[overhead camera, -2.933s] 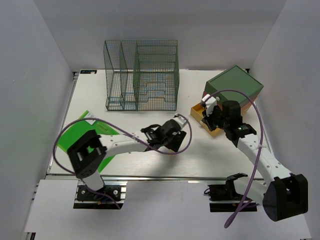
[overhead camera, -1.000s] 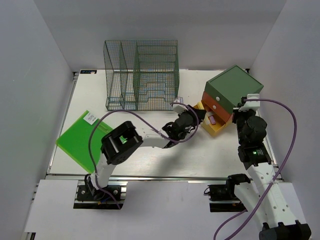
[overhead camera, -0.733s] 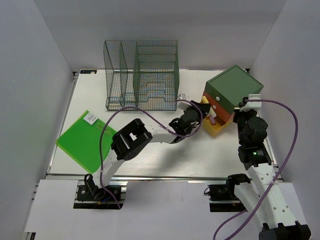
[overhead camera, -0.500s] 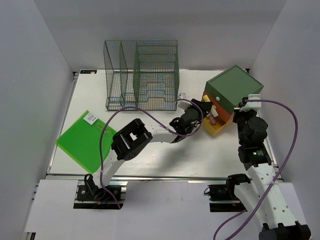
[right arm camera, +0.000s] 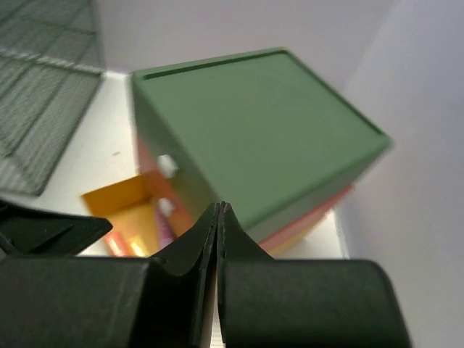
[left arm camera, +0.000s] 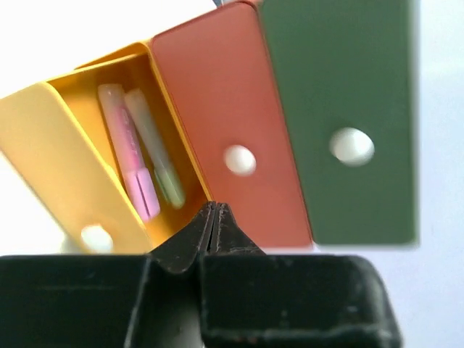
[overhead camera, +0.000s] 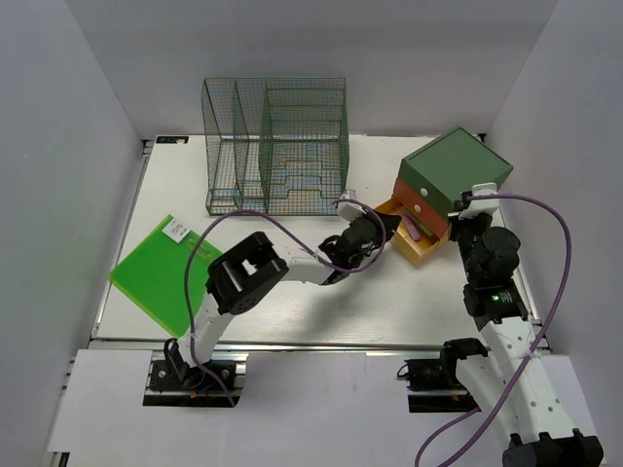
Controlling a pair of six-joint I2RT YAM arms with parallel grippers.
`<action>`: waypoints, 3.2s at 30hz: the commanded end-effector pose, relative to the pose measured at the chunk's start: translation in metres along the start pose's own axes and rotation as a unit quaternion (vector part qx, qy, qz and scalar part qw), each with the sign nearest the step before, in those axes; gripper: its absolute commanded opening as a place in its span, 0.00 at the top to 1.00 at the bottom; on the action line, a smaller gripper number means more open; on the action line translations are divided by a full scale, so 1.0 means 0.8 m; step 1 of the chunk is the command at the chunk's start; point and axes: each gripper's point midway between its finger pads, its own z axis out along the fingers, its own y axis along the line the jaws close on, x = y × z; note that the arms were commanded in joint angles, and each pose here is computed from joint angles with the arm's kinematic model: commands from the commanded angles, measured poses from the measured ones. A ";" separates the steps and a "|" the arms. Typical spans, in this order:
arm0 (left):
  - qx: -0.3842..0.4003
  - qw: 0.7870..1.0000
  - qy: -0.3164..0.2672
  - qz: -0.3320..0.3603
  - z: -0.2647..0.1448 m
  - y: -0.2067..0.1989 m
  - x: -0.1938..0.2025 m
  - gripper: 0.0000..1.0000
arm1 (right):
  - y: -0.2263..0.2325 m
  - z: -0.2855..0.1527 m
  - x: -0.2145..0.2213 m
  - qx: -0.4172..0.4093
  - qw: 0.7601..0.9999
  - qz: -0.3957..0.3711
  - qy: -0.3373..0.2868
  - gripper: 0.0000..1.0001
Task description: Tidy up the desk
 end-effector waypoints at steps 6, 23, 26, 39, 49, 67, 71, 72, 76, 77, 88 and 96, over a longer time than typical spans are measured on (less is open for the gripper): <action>0.076 0.987 0.066 0.128 -0.126 -0.087 -0.062 1.00 | 0.110 -0.023 0.017 -0.273 0.959 -0.069 -0.003 1.00; -0.138 0.843 0.113 0.508 -0.367 0.031 -0.233 0.20 | 0.205 0.005 0.168 -0.404 0.869 -0.149 0.241 0.63; -0.105 0.850 0.099 0.507 -0.376 0.034 -0.232 0.19 | 0.197 0.026 0.181 -0.350 0.881 -0.171 0.268 0.66; -0.117 0.850 0.080 0.508 -0.390 0.044 -0.245 0.15 | 0.148 0.068 0.213 -0.162 0.895 -0.305 0.282 0.66; -0.107 0.856 0.067 0.501 -0.396 0.038 -0.250 0.14 | 0.123 0.077 0.220 -0.073 0.876 -0.393 0.270 0.60; -0.110 0.855 0.066 0.502 -0.396 0.040 -0.251 0.10 | 0.098 0.081 0.232 -0.008 0.840 -0.470 0.271 0.58; -0.111 0.855 0.066 0.502 -0.396 0.040 -0.251 0.10 | 0.095 0.082 0.234 -0.002 0.835 -0.477 0.274 0.60; -0.111 0.855 0.066 0.502 -0.396 0.040 -0.251 0.10 | 0.094 0.082 0.235 0.000 0.834 -0.479 0.275 0.60; -0.112 0.856 0.064 0.501 -0.396 0.040 -0.251 0.09 | 0.090 0.083 0.235 0.008 0.830 -0.485 0.275 0.62; -0.112 0.855 0.066 0.501 -0.396 0.041 -0.251 0.09 | 0.088 0.083 0.236 0.011 0.829 -0.486 0.276 0.63; -0.116 0.854 0.068 0.503 -0.394 0.044 -0.249 0.09 | 0.077 0.084 0.240 0.021 0.822 -0.492 0.287 0.70; -0.114 0.854 0.067 0.502 -0.395 0.042 -0.250 0.09 | 0.100 0.083 0.240 -0.035 0.855 -0.434 0.284 0.72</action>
